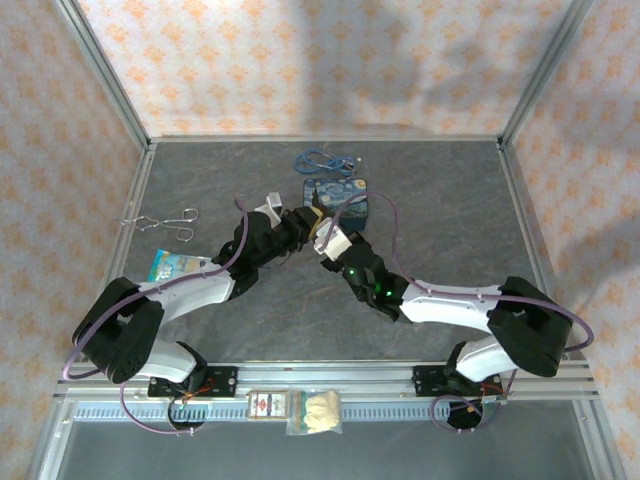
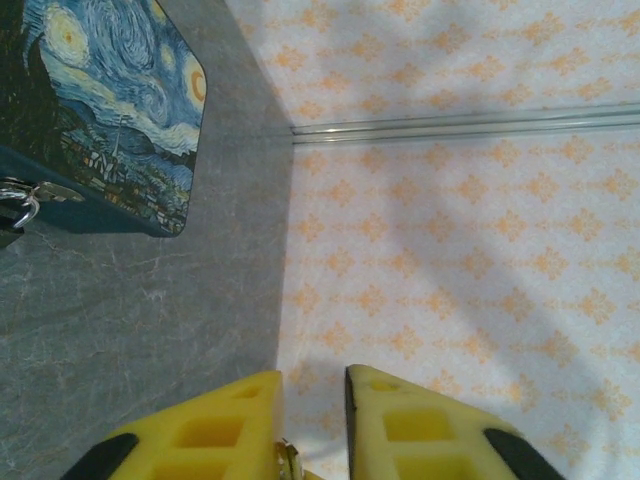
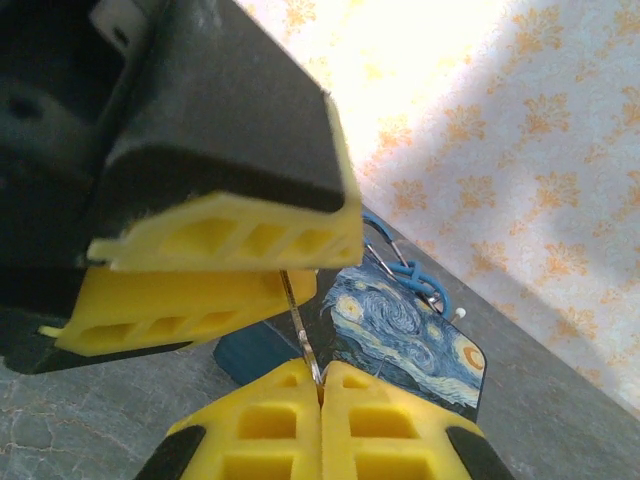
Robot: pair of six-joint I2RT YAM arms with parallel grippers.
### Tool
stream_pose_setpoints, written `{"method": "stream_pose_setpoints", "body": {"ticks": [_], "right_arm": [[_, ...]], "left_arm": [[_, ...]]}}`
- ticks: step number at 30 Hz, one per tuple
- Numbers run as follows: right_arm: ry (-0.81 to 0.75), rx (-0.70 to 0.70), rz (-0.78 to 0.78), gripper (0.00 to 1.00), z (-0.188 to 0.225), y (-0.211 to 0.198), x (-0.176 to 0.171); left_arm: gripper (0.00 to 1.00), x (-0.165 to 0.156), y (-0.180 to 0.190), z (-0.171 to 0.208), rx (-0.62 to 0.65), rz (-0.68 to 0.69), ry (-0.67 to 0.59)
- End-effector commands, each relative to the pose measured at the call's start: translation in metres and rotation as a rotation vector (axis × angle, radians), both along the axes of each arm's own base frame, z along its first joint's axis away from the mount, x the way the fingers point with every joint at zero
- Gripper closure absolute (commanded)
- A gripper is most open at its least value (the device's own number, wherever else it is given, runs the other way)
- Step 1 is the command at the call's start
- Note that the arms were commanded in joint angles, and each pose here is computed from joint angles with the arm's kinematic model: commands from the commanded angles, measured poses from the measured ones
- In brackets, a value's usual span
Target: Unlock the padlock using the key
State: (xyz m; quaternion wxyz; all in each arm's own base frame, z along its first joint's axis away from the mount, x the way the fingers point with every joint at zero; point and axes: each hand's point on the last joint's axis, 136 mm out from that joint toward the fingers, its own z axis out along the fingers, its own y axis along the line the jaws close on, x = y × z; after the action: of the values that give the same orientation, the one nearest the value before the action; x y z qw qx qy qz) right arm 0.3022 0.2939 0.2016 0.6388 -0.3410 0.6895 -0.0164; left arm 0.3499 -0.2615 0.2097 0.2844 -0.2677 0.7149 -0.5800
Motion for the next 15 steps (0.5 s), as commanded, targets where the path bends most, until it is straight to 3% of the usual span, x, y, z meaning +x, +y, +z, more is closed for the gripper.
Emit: {"method": "stream_pose_setpoints", "body": {"ticks": [1, 6, 10, 13, 15], "right_arm": [[-0.014, -0.02, 0.01, 1.0, 0.0028, 0.0059, -0.0019], [-0.021, -0.029, 0.028, 1.0, 0.0045, 0.0075, -0.0038], [-0.02, -0.03, 0.032, 1.0, 0.0044, 0.0086, -0.0045], [-0.015, -0.012, 0.033, 1.0, 0.0064, 0.0084, -0.005], [0.0, 0.028, 0.04, 0.84, 0.0115, 0.0094, -0.0075]], "left_arm": [[0.82, -0.0004, -0.0098, 0.0116, -0.024, -0.036, -0.029], [0.88, 0.0005, -0.0119, 0.0088, -0.018, -0.044, -0.027], [0.99, 0.0003, -0.0124, 0.0079, -0.017, -0.048, -0.027], [1.0, 0.0007, -0.0114, 0.0064, -0.007, -0.043, -0.029], [1.0, 0.0011, -0.0101, 0.0062, 0.009, -0.04, -0.039]]}}
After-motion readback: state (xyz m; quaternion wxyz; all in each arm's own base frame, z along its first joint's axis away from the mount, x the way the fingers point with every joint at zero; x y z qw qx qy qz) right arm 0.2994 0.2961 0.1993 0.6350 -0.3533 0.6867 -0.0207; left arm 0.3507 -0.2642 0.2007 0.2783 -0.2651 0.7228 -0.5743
